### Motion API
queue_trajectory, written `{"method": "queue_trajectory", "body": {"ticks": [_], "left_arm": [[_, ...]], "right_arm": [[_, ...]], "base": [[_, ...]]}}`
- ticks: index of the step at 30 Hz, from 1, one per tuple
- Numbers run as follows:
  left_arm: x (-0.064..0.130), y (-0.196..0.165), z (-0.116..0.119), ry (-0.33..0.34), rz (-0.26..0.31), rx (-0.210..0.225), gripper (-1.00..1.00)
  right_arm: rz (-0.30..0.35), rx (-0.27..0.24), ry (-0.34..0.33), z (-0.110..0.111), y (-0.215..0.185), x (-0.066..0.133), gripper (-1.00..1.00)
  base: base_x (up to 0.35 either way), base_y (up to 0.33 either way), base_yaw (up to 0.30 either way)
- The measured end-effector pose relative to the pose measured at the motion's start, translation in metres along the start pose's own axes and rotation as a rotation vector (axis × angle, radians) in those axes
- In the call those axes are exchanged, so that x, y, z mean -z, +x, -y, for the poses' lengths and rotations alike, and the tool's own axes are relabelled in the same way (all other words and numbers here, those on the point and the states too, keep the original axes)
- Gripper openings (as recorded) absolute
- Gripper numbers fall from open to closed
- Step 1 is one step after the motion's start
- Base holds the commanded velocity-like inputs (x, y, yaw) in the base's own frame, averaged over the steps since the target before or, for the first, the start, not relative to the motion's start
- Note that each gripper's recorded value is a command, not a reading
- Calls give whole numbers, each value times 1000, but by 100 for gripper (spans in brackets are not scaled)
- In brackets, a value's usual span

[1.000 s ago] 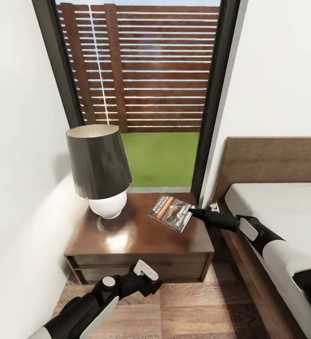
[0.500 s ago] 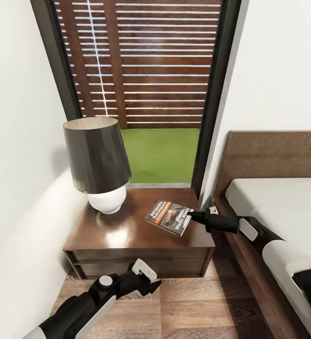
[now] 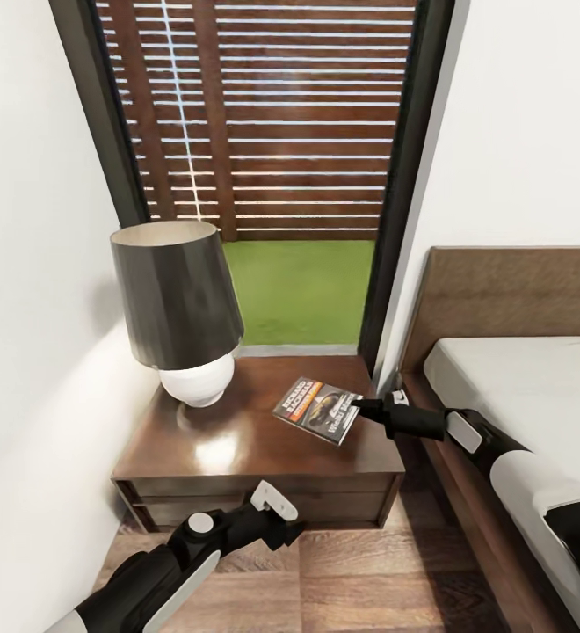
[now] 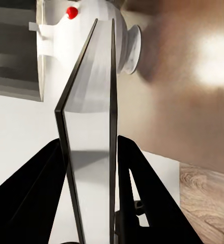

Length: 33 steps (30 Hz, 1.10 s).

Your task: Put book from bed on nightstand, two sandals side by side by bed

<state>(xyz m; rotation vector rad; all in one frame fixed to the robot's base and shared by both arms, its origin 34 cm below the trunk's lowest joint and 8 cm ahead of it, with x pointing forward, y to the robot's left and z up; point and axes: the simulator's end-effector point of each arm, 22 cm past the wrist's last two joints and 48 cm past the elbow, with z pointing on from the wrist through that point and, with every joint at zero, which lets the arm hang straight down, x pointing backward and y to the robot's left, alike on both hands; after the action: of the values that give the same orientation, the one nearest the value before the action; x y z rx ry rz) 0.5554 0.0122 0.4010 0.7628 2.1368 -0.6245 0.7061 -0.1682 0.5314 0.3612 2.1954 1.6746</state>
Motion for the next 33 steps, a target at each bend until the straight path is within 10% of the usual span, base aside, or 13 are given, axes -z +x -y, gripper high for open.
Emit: {"method": "queue_trajectory", "body": {"ticks": [33], "left_arm": [[-18, 37, 18, 60, -53, 40, 100]], "right_arm": [[-25, -77, 79, 64, 8, -12, -100]], "base": [[27, 0, 0]]}}
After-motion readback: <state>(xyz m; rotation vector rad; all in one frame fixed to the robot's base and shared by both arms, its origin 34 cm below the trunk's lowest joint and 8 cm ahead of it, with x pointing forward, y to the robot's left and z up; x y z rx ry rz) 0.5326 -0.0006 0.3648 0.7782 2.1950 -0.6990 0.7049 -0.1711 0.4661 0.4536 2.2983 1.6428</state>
